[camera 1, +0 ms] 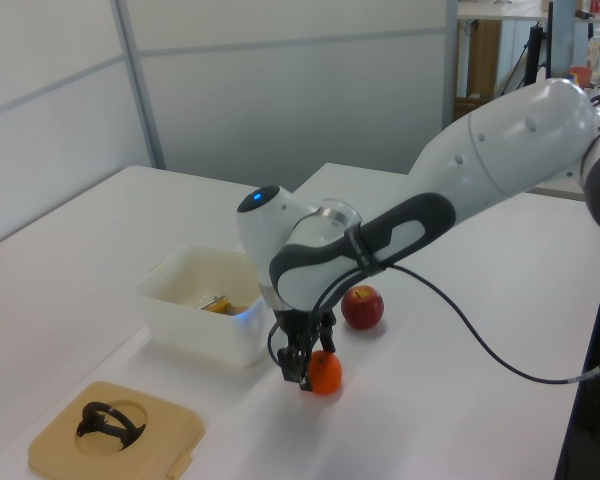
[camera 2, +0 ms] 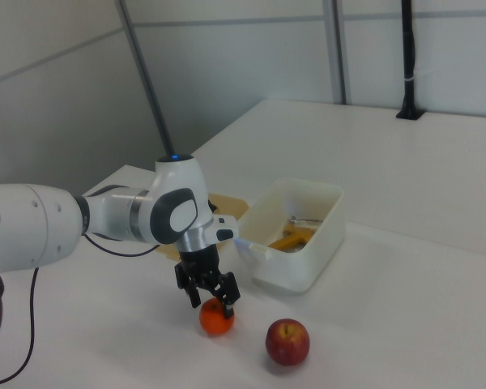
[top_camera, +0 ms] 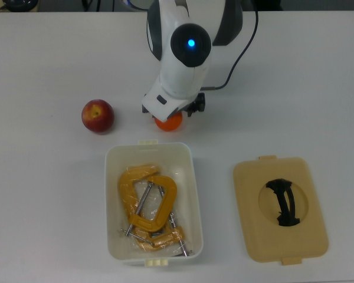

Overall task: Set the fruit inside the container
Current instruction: 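Lift the orange and carry it over the white container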

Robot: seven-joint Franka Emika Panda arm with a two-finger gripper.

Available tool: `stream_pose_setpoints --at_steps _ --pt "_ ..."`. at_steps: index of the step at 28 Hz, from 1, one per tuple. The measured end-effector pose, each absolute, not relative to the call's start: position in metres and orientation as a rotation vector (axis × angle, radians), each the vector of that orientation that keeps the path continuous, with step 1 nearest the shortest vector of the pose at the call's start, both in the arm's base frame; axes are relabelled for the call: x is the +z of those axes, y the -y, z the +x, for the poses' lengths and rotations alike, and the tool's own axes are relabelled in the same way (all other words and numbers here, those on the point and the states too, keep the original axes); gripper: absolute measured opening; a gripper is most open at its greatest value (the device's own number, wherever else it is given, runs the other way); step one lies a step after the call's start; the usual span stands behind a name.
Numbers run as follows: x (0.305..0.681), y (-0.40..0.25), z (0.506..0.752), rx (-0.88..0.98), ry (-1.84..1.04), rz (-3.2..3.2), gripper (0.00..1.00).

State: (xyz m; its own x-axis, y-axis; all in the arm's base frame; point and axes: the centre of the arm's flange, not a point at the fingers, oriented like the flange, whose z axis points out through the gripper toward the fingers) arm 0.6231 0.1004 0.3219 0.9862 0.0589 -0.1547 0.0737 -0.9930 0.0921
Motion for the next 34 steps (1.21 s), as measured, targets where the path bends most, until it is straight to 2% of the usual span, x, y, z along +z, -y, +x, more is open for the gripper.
stream_pose_setpoints --at_steps 3,6,8,11,13,21,25,30,34 --pt "0.311 -0.101 0.625 -0.234 -0.101 3.023 0.97" --pt "0.309 -0.101 0.625 -0.235 -0.105 3.016 0.85" --pt "0.312 -0.101 0.626 -0.226 -0.105 3.017 0.81" --pt "0.326 -0.100 0.627 -0.206 -0.101 3.017 0.81" --pt "0.344 -0.098 0.629 -0.188 -0.093 3.016 0.81" --pt "0.477 -0.084 0.649 0.111 -0.038 3.019 0.81" --pt "0.511 -0.081 0.657 0.246 -0.035 2.987 0.81" --pt "0.518 -0.088 0.678 0.516 0.031 2.994 0.81" --pt "0.494 -0.091 0.698 0.661 0.134 3.003 0.81"
